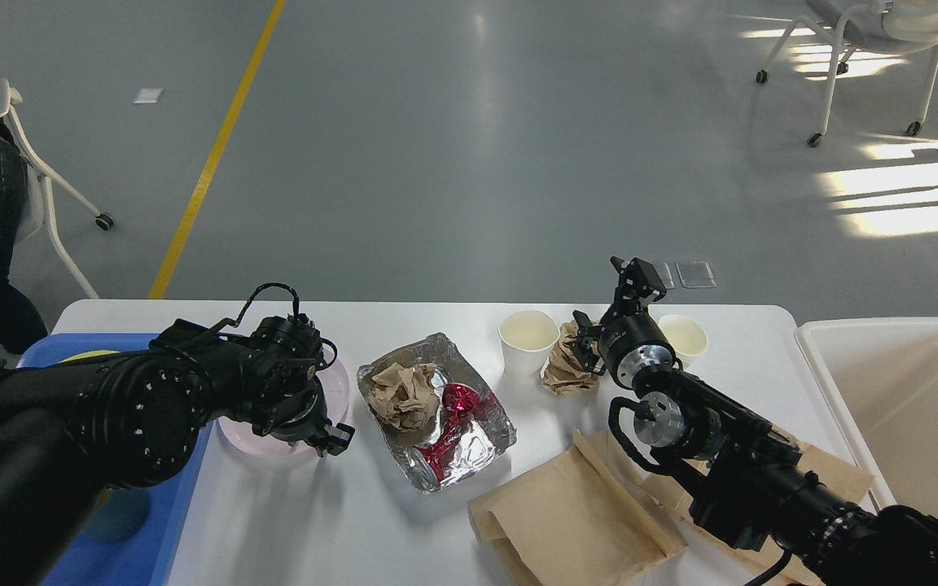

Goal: Tidy desktop
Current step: 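Grasp the pink plate's rim with the left gripper, then lift the pink plate and carry it over the blue tray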

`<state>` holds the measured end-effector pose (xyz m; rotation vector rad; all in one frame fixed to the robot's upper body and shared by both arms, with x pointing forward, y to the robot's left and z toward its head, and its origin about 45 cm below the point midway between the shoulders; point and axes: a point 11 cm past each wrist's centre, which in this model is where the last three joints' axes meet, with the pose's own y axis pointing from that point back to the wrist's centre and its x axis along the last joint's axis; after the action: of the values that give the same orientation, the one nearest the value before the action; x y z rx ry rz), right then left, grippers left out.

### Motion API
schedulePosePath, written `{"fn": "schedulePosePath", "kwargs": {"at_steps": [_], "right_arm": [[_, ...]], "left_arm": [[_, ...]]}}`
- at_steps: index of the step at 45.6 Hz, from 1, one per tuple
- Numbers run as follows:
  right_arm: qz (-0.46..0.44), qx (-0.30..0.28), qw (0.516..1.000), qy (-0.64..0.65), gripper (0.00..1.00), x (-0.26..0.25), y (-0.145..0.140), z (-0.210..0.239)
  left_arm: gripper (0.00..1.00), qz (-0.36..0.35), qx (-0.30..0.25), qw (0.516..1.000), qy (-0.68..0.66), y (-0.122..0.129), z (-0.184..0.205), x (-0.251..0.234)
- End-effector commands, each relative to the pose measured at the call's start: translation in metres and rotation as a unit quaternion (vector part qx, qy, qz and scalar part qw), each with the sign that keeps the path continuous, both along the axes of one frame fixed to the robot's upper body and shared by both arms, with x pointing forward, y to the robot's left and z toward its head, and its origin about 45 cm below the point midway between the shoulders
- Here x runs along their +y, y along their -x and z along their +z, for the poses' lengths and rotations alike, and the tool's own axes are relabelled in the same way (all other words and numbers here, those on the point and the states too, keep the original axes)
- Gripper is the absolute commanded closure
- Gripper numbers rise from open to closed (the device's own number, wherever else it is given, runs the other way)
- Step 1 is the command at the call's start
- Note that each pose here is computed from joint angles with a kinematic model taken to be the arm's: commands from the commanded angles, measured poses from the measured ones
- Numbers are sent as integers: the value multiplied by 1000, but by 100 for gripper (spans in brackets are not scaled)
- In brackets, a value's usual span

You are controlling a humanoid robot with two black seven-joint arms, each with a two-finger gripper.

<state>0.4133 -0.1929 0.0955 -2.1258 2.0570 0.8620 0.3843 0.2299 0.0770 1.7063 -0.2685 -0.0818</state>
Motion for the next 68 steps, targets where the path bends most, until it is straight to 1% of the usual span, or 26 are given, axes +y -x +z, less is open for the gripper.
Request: {"fn": "schedulePosePath", "kwargs": {"at_steps": [1,3,4,5,8,18,40,56,68], "right_arm": [[0,0,1000,0,0,0,0,0],[0,0,1000,0,0,0,0,0],[0,0,1000,0,0,0,0,0],[1,-1,1000,1,0,0,0,0],[0,0,1000,0,0,0,0,0],[0,0,1000,0,0,0,0,0],[0,0,1000,0,0,0,0,0],[0,0,1000,0,0,0,0,0],[0,0,1000,0,0,0,0,0]], "left_arm": [[75,0,9,1000,-2,3,-2,0],[91,0,16,1000,-4,4,-1,1],[97,0,19,1000,-7,5,-1,2],[100,1,28,1000,-8,7,-2,2],[100,6,37,999,-3,9,-2,1],[100,6,32,999,-1,8,-2,0],[100,9,1,1000,9,-5,6,-2],[100,2,-44,999,2,-38,46,-5],[100,-7,-55,998,-9,-57,81,-11]]}}
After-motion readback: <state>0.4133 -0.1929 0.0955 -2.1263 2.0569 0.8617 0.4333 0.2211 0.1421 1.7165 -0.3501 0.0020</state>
